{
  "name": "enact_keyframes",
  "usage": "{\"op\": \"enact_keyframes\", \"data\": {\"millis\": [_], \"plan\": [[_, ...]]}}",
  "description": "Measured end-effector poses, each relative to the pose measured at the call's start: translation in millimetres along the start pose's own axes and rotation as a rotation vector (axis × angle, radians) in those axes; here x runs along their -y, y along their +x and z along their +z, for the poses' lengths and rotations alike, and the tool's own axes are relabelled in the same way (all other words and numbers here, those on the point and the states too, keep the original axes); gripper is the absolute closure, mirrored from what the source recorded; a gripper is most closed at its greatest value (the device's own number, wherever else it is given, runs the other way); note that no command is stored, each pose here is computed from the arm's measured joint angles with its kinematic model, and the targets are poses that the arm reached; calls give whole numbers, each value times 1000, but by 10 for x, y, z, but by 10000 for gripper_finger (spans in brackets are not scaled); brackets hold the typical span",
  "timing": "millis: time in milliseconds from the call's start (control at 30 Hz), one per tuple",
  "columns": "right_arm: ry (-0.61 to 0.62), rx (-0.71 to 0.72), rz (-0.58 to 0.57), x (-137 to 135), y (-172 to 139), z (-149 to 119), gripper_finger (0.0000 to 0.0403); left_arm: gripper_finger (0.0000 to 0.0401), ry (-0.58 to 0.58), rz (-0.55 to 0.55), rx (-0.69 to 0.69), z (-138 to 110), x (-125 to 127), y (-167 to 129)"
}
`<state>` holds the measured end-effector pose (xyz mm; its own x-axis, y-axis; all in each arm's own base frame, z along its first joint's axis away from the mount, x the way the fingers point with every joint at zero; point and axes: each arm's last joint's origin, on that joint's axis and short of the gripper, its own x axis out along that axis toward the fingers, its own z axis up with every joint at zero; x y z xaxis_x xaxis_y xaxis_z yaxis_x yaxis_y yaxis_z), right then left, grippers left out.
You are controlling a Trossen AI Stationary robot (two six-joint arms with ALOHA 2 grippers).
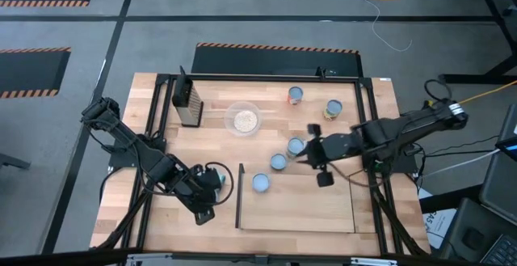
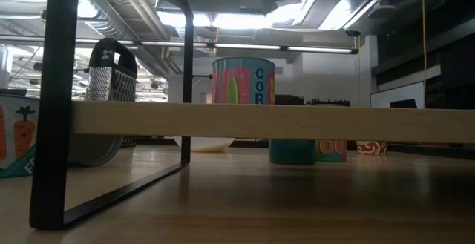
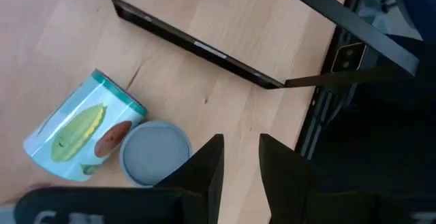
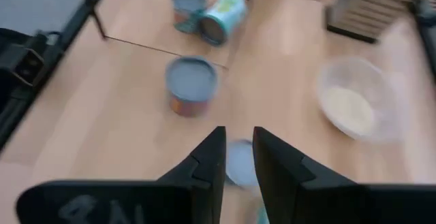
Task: Pick and place cans onto a shelf
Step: Put the canned carrot on the shelf
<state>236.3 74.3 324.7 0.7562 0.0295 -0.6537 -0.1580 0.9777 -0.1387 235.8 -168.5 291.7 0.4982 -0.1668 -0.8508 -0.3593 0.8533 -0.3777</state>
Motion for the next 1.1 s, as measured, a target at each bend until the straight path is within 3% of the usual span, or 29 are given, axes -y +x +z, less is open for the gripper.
{"op": "enact_keyframes", "data": {"millis": [300,700,1100], "plan": [[68,52,-29,85,-364,-60,324,269,20,39,-23,-90,-63,162],[40,27,-31,63,-263,-50,324,271,331,119,-114,-337,52,598],[38,19,-30,48,-199,-38,324,273,355,232,-132,-410,23,892]]}}
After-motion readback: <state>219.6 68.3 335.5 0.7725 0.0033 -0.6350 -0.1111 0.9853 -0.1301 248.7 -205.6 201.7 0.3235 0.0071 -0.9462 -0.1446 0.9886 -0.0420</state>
